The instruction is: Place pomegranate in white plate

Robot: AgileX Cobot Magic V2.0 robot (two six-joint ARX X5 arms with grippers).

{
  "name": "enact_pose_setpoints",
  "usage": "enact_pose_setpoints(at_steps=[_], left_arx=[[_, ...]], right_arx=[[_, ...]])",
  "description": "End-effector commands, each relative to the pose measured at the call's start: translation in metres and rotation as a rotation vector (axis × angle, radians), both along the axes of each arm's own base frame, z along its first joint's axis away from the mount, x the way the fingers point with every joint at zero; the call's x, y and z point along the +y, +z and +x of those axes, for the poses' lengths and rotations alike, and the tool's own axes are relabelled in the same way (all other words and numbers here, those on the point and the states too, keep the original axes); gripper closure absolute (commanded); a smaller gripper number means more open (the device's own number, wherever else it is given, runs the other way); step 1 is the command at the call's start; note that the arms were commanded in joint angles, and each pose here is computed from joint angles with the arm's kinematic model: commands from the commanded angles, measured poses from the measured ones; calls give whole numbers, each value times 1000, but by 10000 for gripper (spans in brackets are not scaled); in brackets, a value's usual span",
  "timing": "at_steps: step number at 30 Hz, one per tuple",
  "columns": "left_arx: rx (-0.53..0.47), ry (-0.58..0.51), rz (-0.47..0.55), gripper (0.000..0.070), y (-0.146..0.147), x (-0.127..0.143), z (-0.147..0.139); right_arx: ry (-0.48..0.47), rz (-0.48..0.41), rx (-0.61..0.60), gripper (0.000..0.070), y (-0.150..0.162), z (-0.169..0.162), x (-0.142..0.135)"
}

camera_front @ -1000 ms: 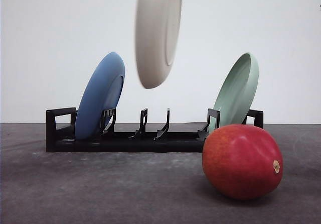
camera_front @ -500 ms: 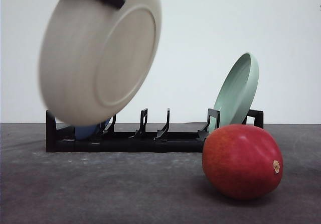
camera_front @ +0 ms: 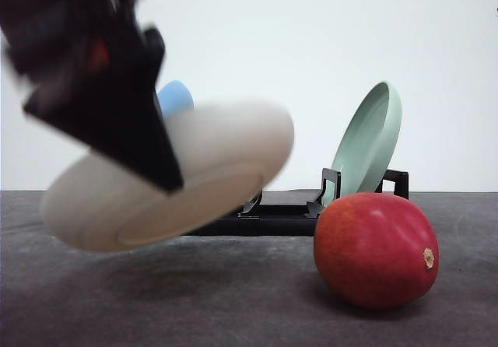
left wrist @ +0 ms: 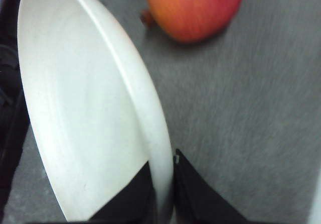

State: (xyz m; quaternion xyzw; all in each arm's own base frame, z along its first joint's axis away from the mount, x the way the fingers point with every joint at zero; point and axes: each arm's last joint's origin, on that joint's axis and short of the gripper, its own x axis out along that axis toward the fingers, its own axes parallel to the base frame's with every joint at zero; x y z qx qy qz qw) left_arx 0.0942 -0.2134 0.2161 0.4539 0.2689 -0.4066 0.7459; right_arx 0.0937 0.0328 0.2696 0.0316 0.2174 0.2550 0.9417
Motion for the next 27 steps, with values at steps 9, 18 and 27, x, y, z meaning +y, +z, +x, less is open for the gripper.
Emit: enact_pose_setpoints(at_steps=[9,18,27], left_arx=[[-96,-80,264,697,-37,-21,7],[-80,-43,249,411,-41,-24,8],[80,122,37,374,-15,-20,11]], right_arx=[[1,17,-21,341,7,-1,0],[1,17,-21,341,7,-1,0],[1,17,-21,341,7,-1,0]])
